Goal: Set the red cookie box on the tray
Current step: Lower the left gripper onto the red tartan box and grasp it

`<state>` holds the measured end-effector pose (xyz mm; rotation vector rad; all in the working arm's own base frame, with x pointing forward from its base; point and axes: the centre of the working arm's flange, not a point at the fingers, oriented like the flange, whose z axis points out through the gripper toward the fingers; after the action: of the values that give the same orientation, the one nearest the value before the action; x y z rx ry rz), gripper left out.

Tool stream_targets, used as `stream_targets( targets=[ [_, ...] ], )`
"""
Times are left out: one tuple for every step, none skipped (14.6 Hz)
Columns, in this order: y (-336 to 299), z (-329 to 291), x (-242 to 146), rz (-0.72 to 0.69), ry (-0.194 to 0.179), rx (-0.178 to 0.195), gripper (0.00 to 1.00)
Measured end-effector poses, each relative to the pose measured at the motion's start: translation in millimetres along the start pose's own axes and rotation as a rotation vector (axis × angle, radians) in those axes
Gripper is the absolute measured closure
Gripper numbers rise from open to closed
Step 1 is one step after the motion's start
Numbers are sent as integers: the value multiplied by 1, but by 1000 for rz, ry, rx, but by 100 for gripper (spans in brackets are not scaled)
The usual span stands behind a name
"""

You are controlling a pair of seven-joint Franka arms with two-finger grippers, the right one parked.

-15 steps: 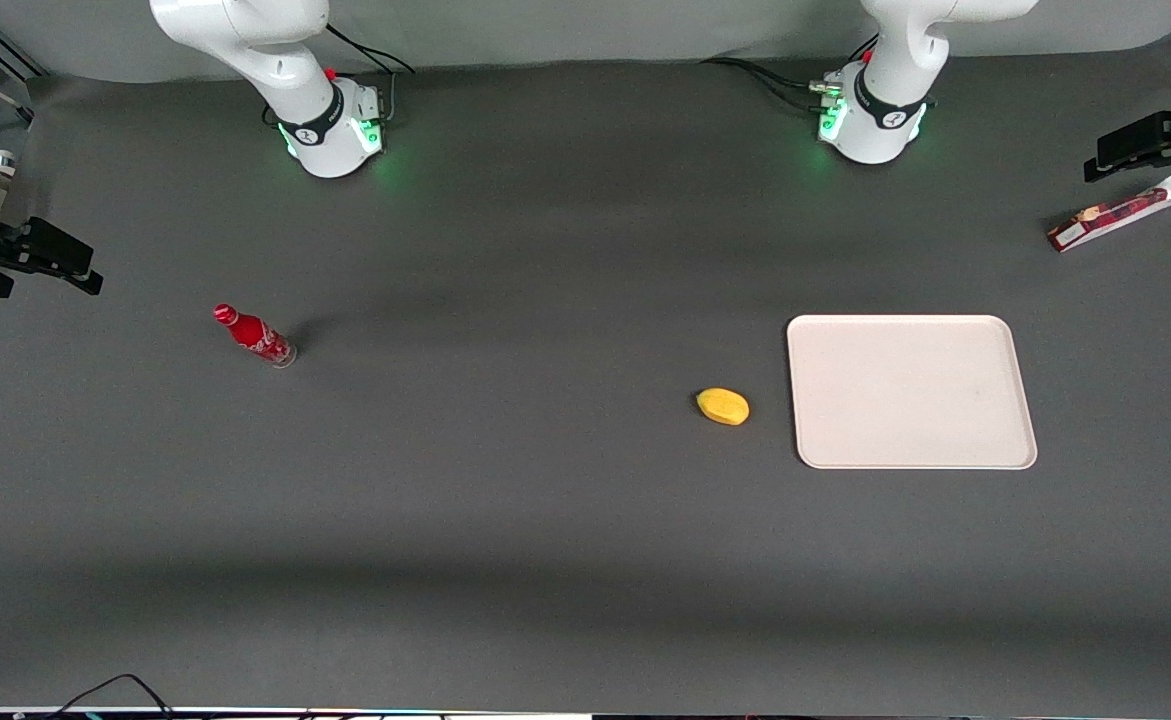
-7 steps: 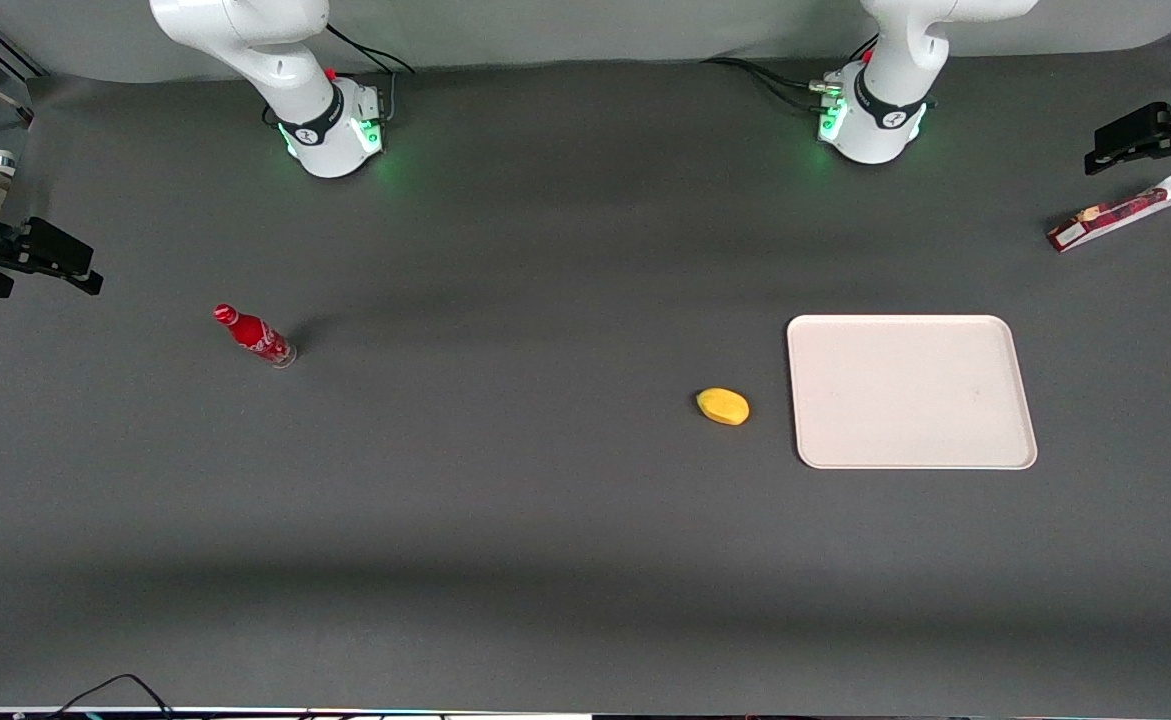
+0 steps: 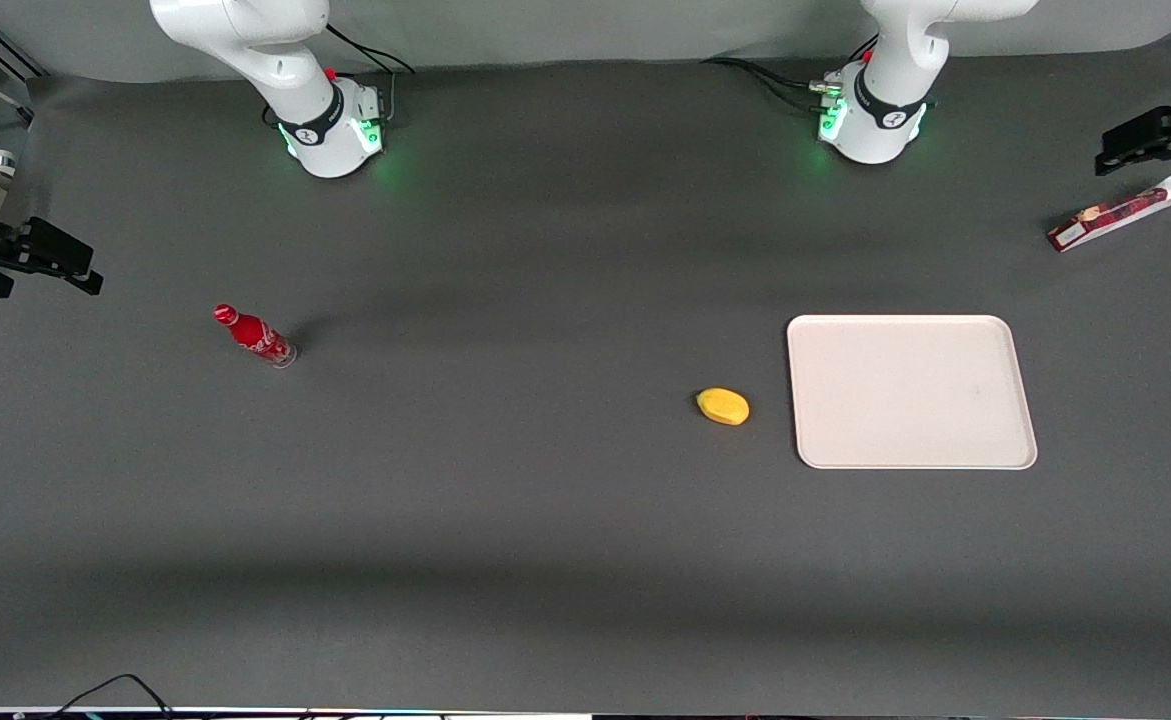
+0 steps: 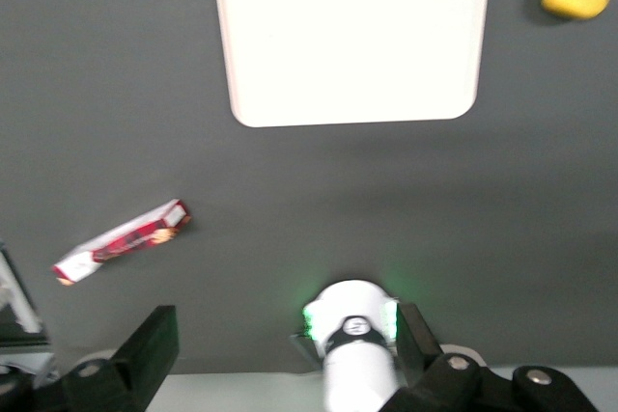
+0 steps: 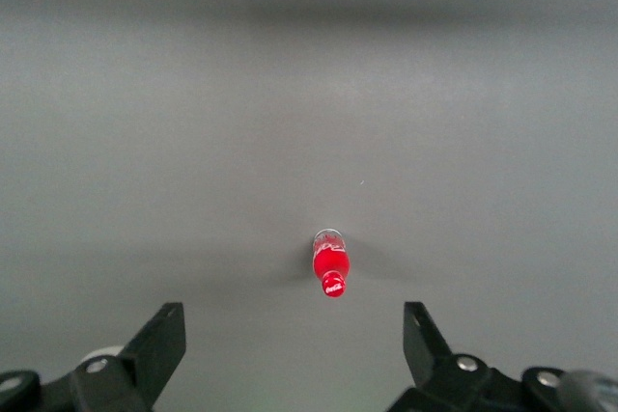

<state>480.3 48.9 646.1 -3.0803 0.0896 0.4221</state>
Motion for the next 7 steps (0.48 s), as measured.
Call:
stream_targets(
  targets=[
    [-26,3,-3,42,-3,13,0],
    [-54,8,-6,97,-4,19,0],
    [-84,15,-9,159,-4,23,0],
    [-111,25,-12,220,-5,20,0],
    [-137,38,-15,283,-5,12,0],
    [-162,55,-18,350,-4,0,0],
    [-188,75,-22,417,-2,-14,0]
  ],
)
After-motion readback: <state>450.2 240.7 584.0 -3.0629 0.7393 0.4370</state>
